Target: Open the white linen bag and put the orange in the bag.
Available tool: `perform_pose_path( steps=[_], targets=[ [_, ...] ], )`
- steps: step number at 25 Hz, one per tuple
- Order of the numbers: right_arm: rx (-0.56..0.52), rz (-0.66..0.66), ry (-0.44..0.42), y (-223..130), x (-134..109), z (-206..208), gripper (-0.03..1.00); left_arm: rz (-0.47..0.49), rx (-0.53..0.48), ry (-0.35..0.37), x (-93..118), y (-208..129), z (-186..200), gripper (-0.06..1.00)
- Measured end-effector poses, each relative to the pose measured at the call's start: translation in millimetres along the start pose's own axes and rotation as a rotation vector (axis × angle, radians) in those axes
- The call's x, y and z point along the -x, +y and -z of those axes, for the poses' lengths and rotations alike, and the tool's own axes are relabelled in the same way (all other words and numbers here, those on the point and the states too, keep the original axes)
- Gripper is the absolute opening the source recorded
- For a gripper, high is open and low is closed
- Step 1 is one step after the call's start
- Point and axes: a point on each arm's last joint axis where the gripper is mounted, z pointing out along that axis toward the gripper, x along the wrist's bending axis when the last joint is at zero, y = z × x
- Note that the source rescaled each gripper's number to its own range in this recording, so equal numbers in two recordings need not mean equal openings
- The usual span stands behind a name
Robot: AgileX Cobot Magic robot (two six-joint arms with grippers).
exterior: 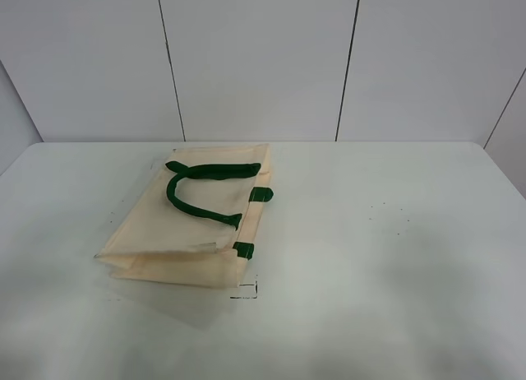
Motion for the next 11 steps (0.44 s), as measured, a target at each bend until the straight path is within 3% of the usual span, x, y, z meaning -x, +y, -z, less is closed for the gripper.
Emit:
perform_pose_path(
  steps=[3,11],
  targets=[
    [0.0,0.0,0.0,0.0,0.0,0.0,1.0,0.003,0.047,-0.006,-0.3,-4.5,5.3,0.87],
    [0.0,0.0,0.0,0.0,0.0,0.0,1.0,-0.001,0.05,-0.012,0.2,-5.1,5.6,0.87]
  ],
)
